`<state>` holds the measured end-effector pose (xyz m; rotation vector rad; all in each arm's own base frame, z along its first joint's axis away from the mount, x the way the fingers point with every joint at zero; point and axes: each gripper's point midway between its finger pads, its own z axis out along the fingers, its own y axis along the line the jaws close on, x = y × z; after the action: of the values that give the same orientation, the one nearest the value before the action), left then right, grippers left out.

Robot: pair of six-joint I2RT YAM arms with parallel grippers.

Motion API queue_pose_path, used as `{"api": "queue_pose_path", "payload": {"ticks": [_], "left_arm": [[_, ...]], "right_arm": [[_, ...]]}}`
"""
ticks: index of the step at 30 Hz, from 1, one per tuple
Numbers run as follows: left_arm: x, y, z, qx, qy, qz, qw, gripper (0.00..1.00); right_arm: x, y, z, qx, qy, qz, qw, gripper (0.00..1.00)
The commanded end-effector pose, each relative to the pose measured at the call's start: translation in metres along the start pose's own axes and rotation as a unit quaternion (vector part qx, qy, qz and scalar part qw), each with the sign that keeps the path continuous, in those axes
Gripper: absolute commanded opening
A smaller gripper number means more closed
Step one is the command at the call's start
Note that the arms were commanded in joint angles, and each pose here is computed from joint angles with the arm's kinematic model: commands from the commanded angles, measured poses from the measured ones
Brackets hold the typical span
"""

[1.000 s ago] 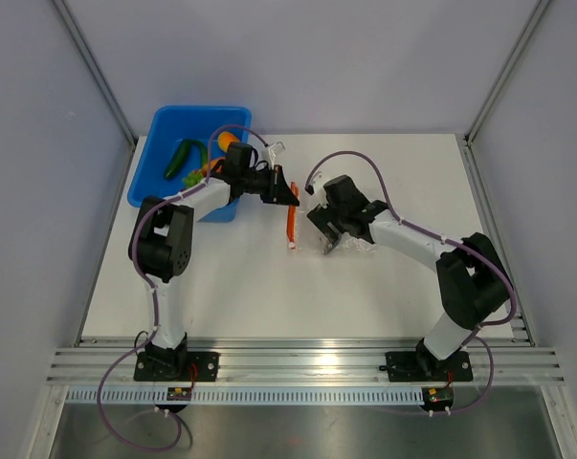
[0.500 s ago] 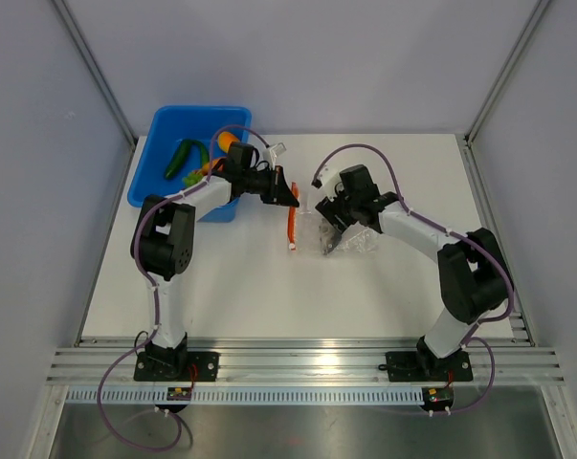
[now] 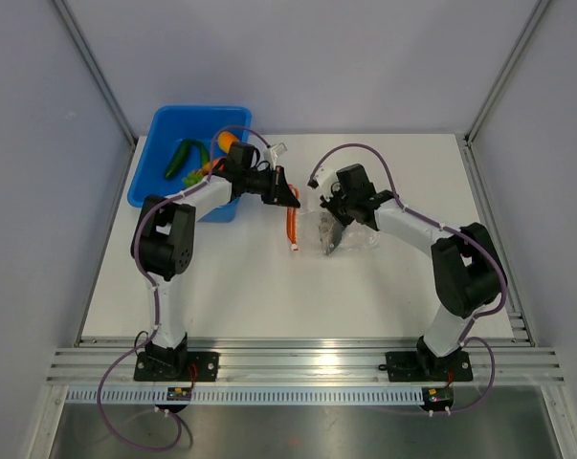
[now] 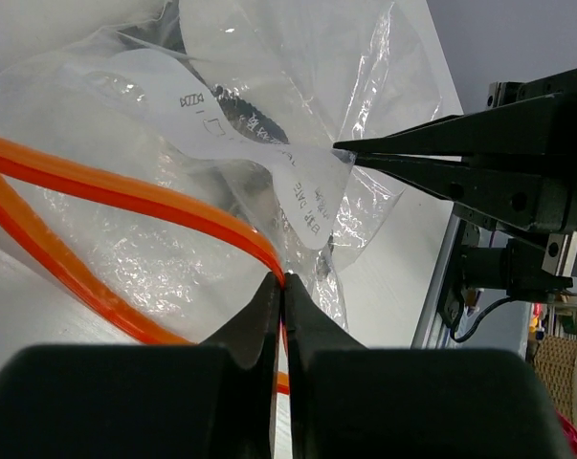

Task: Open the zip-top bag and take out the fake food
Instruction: Pick up the fake fish from the zipper food storage bag.

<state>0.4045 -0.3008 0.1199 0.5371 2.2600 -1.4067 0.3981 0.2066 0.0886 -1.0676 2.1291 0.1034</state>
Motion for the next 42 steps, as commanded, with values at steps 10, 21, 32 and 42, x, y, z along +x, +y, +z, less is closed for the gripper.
{"api": "queue_pose_path", "payload": {"ticks": [10, 21, 32, 42], "left_arm": [[-0.029, -0.008, -0.033, 0.000, -0.060, 0.030, 0.998, 0.36], [-0.032, 0.002, -0.058, -0.049, -0.099, 0.020, 0.994, 0.38], [-0.022, 0.010, -0.024, -0.045, -0.065, 0.001, 0.997, 0.27], [-0.002, 0.004, 0.017, -0.031, -0.018, -0.017, 0.999, 0.28]], "right_arm": [[-0.023, -0.014, -0.023, 0.042, -0.060, 0.005, 0.997, 0.00], [-0.016, -0.023, -0.033, 0.077, -0.081, 0.000, 0.994, 0.00], [-0.027, -0.024, -0.048, 0.081, -0.105, 0.009, 0.991, 0.00], [-0.037, -0.015, -0.052, 0.065, -0.120, 0.018, 0.990, 0.00]]}}
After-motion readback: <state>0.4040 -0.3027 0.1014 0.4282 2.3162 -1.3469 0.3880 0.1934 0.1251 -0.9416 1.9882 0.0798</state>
